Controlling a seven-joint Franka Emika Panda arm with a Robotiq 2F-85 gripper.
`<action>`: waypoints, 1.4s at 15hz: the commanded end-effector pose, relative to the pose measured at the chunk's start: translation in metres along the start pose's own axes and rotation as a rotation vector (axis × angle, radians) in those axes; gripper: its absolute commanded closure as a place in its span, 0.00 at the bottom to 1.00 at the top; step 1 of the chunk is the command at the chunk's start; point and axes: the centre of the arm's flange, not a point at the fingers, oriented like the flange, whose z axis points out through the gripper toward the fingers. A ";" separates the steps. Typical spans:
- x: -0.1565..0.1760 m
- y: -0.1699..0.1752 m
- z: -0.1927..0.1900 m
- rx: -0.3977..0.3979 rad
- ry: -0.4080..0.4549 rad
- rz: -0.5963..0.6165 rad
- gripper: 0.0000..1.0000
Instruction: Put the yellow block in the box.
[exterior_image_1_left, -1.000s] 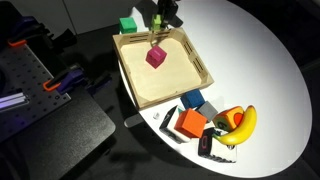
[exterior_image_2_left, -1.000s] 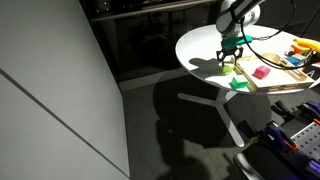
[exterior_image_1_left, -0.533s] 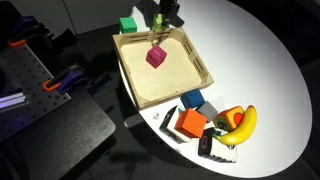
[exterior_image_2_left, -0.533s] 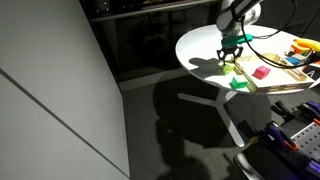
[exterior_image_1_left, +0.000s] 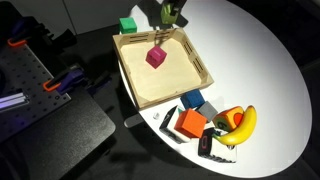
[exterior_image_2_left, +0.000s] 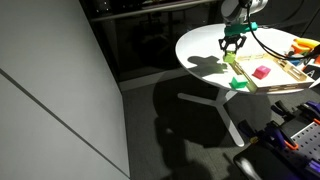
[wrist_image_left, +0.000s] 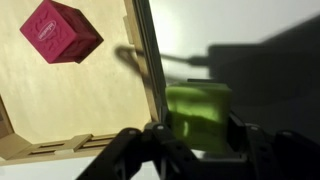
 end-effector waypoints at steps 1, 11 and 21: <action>-0.013 0.022 -0.028 0.033 -0.005 -0.011 0.72; -0.043 0.089 -0.019 0.025 -0.072 0.071 0.72; -0.076 0.138 -0.001 0.025 -0.133 0.108 0.06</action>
